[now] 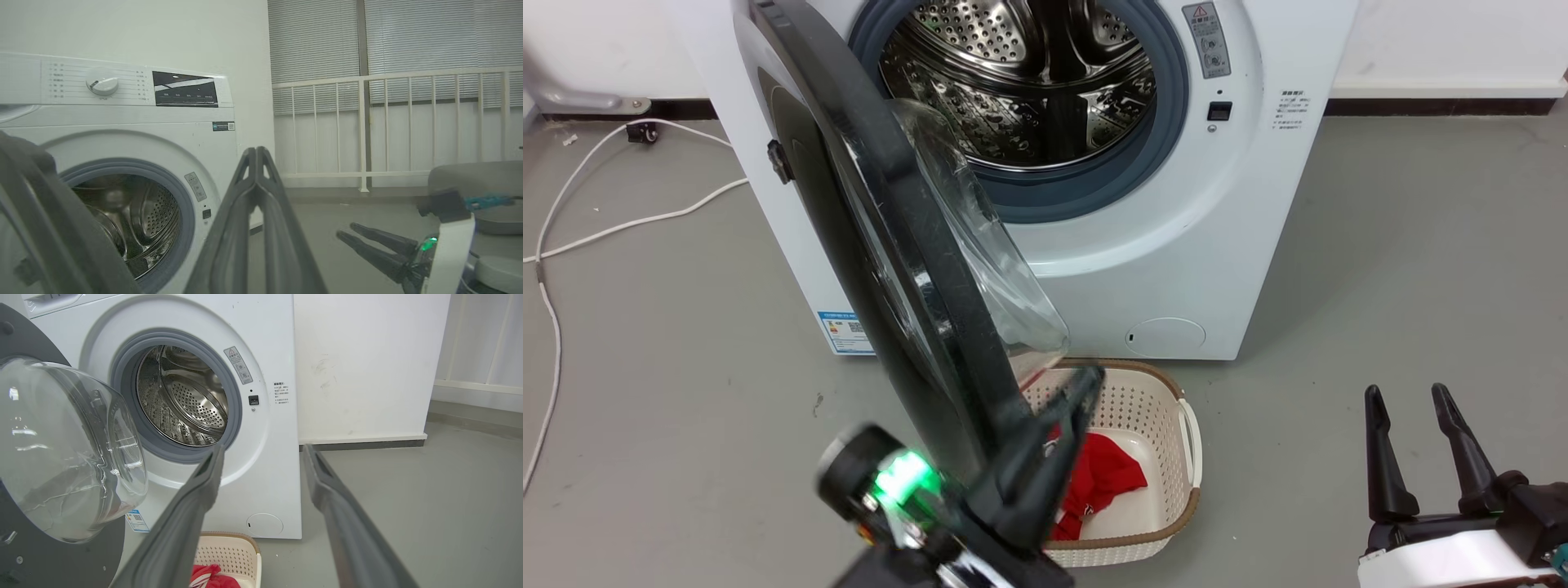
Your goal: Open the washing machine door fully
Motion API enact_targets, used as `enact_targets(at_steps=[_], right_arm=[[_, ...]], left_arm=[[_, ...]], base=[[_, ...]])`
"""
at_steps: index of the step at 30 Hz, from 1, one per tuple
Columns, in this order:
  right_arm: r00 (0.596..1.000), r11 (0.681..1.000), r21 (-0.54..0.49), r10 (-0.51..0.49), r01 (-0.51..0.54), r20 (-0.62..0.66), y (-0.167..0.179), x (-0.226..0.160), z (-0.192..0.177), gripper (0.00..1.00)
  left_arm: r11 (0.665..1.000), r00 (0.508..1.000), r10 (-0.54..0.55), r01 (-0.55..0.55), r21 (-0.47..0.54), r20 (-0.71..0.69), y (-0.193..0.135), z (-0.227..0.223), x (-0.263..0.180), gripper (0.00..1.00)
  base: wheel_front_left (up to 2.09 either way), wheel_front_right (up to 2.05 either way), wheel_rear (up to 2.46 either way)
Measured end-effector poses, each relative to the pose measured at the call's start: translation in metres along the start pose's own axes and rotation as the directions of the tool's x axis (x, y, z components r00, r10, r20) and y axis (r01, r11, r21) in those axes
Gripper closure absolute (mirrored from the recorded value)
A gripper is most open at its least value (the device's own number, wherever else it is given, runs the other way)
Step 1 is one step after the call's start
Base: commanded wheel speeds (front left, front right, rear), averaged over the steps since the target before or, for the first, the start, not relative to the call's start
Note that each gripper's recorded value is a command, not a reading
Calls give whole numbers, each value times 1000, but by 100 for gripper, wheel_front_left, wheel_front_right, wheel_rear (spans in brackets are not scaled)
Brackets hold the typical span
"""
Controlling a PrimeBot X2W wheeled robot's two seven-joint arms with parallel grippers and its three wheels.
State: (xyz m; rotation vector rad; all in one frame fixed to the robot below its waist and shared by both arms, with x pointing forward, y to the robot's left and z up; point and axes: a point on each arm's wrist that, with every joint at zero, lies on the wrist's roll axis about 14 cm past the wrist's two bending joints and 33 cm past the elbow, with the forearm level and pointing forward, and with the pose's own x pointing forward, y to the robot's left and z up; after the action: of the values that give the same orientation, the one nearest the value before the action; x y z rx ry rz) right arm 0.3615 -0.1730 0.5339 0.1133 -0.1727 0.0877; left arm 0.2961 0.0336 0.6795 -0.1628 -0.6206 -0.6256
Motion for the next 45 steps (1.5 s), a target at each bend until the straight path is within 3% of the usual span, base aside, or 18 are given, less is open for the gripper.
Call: enact_targets(at_steps=[6, 11, 31, 39, 45], right_arm=[[1000, 1000, 4, 8, -8, -9, 3, -2, -3, 0], [1000, 1000, 10, 11, -10, -21, 4, -2, -7, 0], [999, 999, 35, 0, 2, -37, 2, -1, -13, 0], [999, 999, 50, 9, -7, -39, 5, 2, -14, 0], [997, 996, 60, 62, -59, -49, 22, 12, -20, 0]], left_arm=[[996, 958, -21, -6, -92, -287, -18, -77, -49, 100], [994, 913, 3, -48, -100, -407, -13, -111, -71, 100], [990, 899, 96, -131, -54, -427, 18, -139, -45, 100], [986, 889, 153, -168, 2, -431, 31, -131, -63, 100], [958, 856, 283, -271, 92, -431, 56, -115, -95, 100]], base=[[0, 0, 0], [0, 0, 0], [0, 0, 0], [0, 0, 0], [0, 0, 0]])
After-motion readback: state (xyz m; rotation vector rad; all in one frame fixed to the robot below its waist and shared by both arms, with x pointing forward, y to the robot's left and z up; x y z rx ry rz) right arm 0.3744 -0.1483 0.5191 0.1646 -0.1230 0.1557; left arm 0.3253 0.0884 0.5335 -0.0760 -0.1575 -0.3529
